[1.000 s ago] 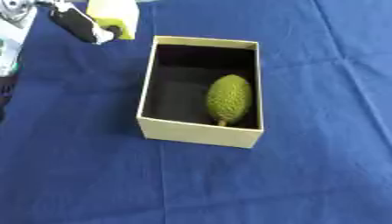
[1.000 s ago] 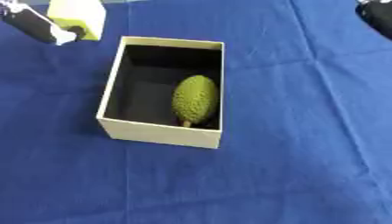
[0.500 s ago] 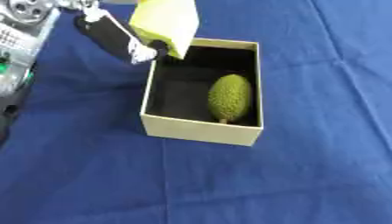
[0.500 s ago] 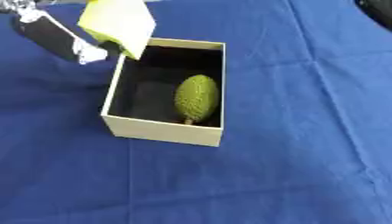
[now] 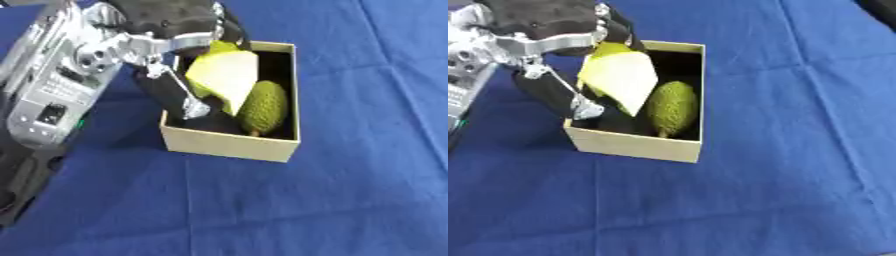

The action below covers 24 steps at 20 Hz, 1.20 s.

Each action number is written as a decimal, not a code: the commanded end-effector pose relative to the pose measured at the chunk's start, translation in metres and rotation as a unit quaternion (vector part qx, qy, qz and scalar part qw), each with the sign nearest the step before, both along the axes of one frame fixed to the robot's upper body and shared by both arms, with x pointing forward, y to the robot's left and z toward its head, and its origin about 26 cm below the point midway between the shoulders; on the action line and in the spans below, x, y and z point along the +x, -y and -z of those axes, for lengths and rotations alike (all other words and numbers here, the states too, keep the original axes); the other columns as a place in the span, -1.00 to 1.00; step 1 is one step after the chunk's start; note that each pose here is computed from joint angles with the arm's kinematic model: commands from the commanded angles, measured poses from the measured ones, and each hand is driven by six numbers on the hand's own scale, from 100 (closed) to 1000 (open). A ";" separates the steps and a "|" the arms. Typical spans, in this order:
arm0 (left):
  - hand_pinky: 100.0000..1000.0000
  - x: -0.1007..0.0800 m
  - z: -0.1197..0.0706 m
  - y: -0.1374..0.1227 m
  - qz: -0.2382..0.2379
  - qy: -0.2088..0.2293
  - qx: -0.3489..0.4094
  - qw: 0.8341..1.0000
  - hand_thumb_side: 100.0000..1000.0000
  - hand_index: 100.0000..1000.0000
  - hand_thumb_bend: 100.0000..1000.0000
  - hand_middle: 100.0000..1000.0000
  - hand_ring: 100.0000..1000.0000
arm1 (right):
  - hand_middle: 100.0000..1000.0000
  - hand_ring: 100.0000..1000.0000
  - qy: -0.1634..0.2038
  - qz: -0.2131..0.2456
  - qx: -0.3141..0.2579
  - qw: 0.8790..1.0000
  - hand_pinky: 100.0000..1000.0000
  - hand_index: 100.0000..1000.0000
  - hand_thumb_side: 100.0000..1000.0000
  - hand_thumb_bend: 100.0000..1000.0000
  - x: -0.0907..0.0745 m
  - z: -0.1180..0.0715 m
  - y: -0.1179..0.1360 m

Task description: Pick up objects on the table and place them in the box.

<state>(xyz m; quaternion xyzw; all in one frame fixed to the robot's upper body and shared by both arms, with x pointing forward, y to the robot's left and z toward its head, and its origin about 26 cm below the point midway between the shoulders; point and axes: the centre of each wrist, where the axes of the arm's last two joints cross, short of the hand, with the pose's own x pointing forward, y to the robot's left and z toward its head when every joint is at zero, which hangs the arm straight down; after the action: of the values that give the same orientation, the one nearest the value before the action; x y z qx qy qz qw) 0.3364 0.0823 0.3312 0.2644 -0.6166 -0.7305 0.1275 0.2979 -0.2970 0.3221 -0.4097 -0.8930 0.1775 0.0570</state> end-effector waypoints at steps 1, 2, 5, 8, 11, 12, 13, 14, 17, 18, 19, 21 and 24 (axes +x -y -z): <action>0.30 0.004 0.005 0.006 -0.012 0.015 0.005 1.000 -0.94 0.42 -1.00 0.10 0.28 | 0.43 0.48 0.012 -0.002 -0.004 1.000 0.65 0.53 0.20 -0.90 -0.005 -0.007 0.001; 0.30 0.008 0.010 0.008 -0.016 0.013 0.009 1.000 -0.94 0.43 -1.00 0.10 0.29 | 0.43 0.48 0.012 -0.002 -0.004 1.000 0.65 0.53 0.20 -0.90 -0.005 -0.007 0.001; 0.31 0.017 0.022 0.011 -0.030 0.009 0.022 0.999 -0.94 0.44 -1.00 0.11 0.30 | 0.43 0.48 0.012 -0.001 -0.003 1.000 0.65 0.53 0.20 -0.90 -0.005 -0.007 0.001; 0.32 0.025 0.031 0.013 -0.040 0.010 0.029 0.999 -0.95 0.45 -1.00 0.13 0.31 | 0.43 0.47 0.011 -0.002 -0.002 1.000 0.65 0.53 0.20 -0.92 -0.005 -0.006 0.001; 0.35 0.032 0.037 0.015 -0.052 0.016 0.029 0.998 -0.93 0.49 -1.00 0.16 0.35 | 0.43 0.47 0.010 -0.003 -0.002 1.000 0.65 0.53 0.20 -0.92 -0.004 -0.005 0.001; 0.35 0.034 0.039 0.015 -0.056 0.021 0.030 0.998 -0.93 0.49 -1.00 0.16 0.35 | 0.43 0.47 0.010 -0.003 -0.002 1.000 0.65 0.53 0.20 -0.92 -0.004 -0.005 0.001; 0.35 0.035 0.041 0.016 -0.061 0.025 0.029 0.997 -0.94 0.49 -1.00 0.16 0.35 | 0.43 0.47 0.010 -0.003 -0.002 1.000 0.65 0.53 0.20 -0.92 -0.004 -0.005 0.001; 0.36 0.037 0.043 0.016 -0.065 0.030 0.029 0.997 -0.92 0.49 -1.00 0.17 0.36 | 0.43 0.47 0.009 -0.003 -0.002 1.000 0.65 0.53 0.20 -0.92 -0.004 -0.005 0.002; 0.41 0.040 0.048 0.017 -0.068 0.033 0.030 0.997 -0.76 0.55 -0.95 0.24 0.42 | 0.42 0.47 0.008 -0.002 -0.001 1.000 0.65 0.53 0.20 -0.93 -0.004 -0.004 0.002; 0.48 0.041 0.049 0.017 -0.067 0.030 0.031 0.997 -0.68 0.64 -0.85 0.36 0.52 | 0.42 0.47 0.008 -0.002 -0.001 1.000 0.65 0.53 0.20 -0.93 -0.004 -0.004 0.002; 0.60 0.041 0.050 0.017 -0.064 0.027 0.034 0.997 -0.58 0.77 -0.70 0.53 0.68 | 0.42 0.47 0.008 -0.002 -0.001 1.000 0.65 0.53 0.20 -0.93 -0.004 -0.004 0.002; 0.78 0.041 0.050 0.017 -0.057 0.021 0.039 0.997 -0.42 0.86 -0.47 0.63 0.82 | 0.42 0.47 0.008 -0.002 -0.001 1.000 0.65 0.53 0.20 -0.93 -0.004 -0.003 0.003; 0.84 0.038 0.045 0.015 -0.052 0.029 0.040 0.997 -0.26 0.89 -0.25 0.66 0.86 | 0.42 0.47 0.007 -0.001 -0.001 1.000 0.65 0.53 0.20 -0.94 -0.004 -0.003 0.003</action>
<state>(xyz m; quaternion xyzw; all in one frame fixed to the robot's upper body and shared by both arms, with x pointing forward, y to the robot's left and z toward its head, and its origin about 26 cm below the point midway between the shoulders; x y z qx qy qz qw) 0.3786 0.0665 0.2770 0.3179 -0.5682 -0.7441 0.1499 0.2983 -0.2988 0.3165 -0.4083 -0.8926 0.1797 0.0647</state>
